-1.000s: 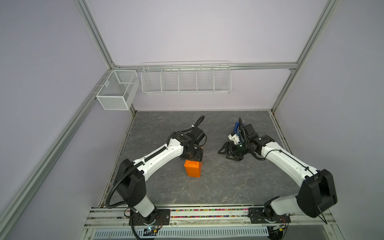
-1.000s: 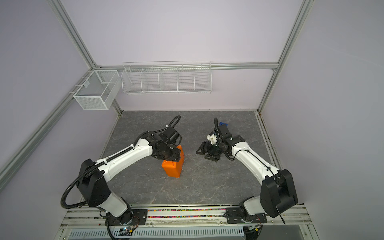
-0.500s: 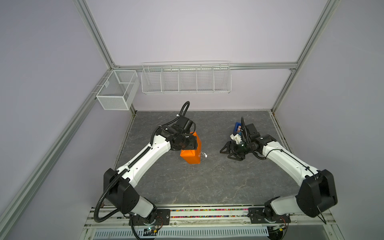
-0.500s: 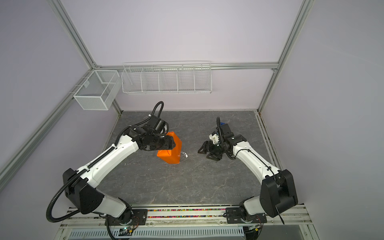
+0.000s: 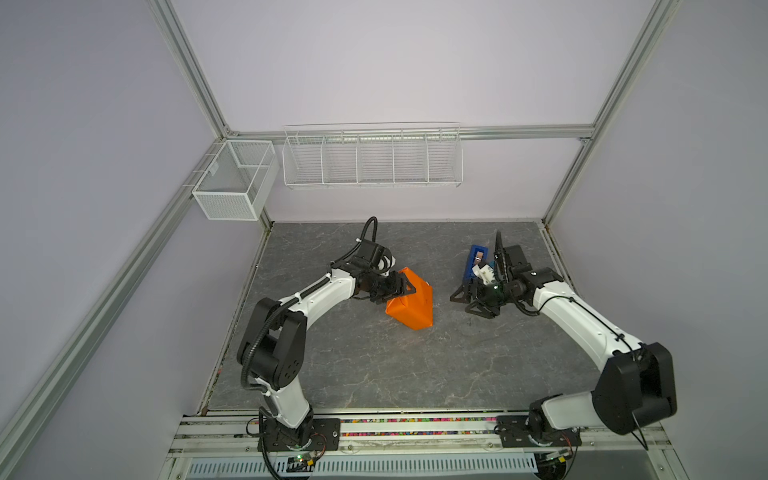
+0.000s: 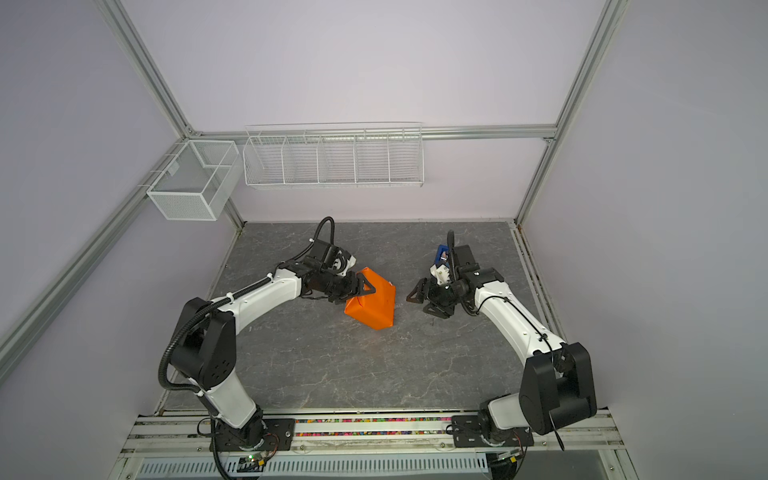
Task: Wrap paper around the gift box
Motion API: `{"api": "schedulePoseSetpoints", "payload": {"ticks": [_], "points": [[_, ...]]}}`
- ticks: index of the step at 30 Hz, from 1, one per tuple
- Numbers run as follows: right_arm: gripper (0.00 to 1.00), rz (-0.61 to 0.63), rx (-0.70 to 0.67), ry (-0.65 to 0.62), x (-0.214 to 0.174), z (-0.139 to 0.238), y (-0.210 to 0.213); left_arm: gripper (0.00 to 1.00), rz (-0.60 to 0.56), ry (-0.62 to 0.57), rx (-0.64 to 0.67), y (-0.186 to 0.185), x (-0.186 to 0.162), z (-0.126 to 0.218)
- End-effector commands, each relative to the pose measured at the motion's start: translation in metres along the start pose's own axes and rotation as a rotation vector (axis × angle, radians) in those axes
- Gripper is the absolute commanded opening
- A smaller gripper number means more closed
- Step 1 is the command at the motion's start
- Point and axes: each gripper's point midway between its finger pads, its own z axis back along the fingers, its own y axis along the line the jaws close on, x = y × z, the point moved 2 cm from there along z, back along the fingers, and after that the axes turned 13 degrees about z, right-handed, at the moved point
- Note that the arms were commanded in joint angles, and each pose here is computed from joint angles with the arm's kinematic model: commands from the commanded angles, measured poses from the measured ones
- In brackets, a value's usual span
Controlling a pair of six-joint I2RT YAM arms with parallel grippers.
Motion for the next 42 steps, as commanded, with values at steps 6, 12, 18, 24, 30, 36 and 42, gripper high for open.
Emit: {"api": "schedulePoseSetpoints", "payload": {"ticks": [6,12,18,24,30,36,42], "points": [[0.71,-0.005,-0.041,-0.006,-0.001,0.008,-0.021,0.89,-0.023,-0.065,0.048,0.024,0.018,0.004],[0.76,-0.013,-0.08,-0.055,0.01,0.018,-0.042,0.98,-0.048,-0.095,0.188,0.051,0.024,0.027],[0.89,0.006,-0.28,-0.123,0.022,0.03,-0.082,1.0,-0.065,-0.128,0.264,0.065,0.033,0.047],[0.89,0.024,-0.563,-0.264,0.047,0.06,-0.137,0.99,-0.079,-0.265,0.347,0.084,0.047,0.087],[0.89,0.109,-0.817,-0.445,0.079,0.079,-0.19,1.0,-0.086,-0.537,0.508,0.113,0.071,0.151],[0.89,0.264,-0.942,-0.619,0.098,0.072,-0.218,1.0,-0.15,-0.959,0.687,0.141,0.084,0.207],[0.9,0.374,-0.946,-0.747,0.097,0.069,-0.212,0.99,-0.333,-1.102,0.75,0.162,0.082,0.207]]}}
